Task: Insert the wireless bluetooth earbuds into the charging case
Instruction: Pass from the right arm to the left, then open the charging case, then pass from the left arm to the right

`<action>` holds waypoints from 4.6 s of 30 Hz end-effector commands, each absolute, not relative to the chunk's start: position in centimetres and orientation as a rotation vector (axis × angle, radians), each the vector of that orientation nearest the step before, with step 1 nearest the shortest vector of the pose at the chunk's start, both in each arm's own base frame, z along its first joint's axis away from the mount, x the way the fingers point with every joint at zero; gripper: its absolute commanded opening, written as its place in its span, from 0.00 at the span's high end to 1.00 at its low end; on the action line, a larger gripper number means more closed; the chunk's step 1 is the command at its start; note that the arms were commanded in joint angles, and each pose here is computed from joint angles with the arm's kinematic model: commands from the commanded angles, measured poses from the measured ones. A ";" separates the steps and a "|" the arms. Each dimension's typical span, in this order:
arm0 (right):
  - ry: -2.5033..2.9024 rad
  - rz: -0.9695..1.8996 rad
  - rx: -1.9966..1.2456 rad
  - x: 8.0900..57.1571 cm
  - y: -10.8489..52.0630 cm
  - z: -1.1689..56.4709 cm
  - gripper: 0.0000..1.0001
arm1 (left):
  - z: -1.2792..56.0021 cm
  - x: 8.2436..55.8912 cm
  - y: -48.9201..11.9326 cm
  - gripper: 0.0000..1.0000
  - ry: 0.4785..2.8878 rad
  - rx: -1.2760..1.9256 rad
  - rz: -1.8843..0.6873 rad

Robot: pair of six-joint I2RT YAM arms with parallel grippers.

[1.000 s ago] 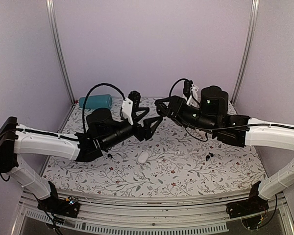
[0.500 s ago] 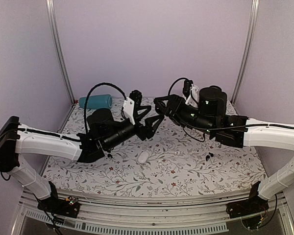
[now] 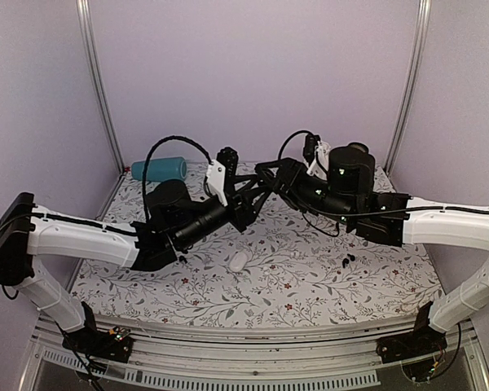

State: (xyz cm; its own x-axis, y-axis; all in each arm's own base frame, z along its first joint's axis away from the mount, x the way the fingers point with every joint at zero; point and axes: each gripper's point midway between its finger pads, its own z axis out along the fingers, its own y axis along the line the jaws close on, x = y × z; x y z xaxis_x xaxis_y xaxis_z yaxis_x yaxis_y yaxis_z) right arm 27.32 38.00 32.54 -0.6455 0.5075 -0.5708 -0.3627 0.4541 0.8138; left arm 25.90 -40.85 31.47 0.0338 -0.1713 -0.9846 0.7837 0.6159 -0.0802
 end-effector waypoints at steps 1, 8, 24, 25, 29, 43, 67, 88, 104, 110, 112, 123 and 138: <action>1.814 1.348 0.118 27.0 38.4 34.3 0.66 | 32.5 26.3 -41.2 0.57 1.322 0.548 -0.787; 1.821 1.347 0.093 26.8 38.8 34.2 0.66 | 32.3 26.5 -40.9 0.65 1.333 0.529 -0.778; 1.821 1.308 -0.017 26.2 39.0 34.5 0.40 | 34.1 26.9 -39.3 1.00 1.321 0.472 -0.891; 1.816 1.300 -0.021 26.2 38.8 34.6 0.35 | 34.3 27.0 -39.0 1.00 1.322 0.462 -0.907; 1.770 1.260 -0.079 25.7 37.8 35.7 0.13 | 34.7 26.8 -38.2 1.00 1.319 0.455 -0.982; 1.452 1.441 -0.489 21.8 34.3 39.9 0.10 | 37.6 22.9 -37.0 1.00 1.227 0.549 -1.367; 1.459 1.382 -0.514 23.2 35.1 40.6 0.35 | 40.2 18.4 -37.7 1.00 1.047 0.763 -1.586; 1.357 1.512 -0.591 20.2 34.2 41.2 0.29 | 40.0 19.0 -37.9 1.00 1.057 0.743 -1.579; 1.352 1.546 -0.680 20.2 36.5 41.5 0.66 | 40.2 18.3 -38.3 1.00 1.035 0.792 -1.615; 1.355 1.564 -0.691 20.0 36.7 41.5 0.78 | 40.2 18.4 -38.3 1.00 1.033 0.790 -1.612; 1.355 1.572 -0.699 19.9 36.8 41.5 0.80 | 40.2 18.4 -38.3 1.00 1.033 0.789 -1.610; 1.366 1.539 -0.697 19.9 36.3 41.8 0.96 | 39.9 18.4 -38.4 0.87 1.040 0.799 -1.606; 1.494 1.153 -0.788 21.0 33.9 42.3 0.96 | 36.5 18.6 -39.0 0.44 1.207 0.991 -1.379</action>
State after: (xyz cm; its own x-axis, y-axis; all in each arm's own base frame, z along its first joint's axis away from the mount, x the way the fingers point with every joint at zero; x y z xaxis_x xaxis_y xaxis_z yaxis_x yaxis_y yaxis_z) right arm 20.76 34.78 42.56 -0.3051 0.1841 -0.9344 -0.9098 0.2335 0.3431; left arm 18.75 -39.28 36.64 -0.2378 -0.2378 -0.9418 0.9707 -0.0240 -0.2391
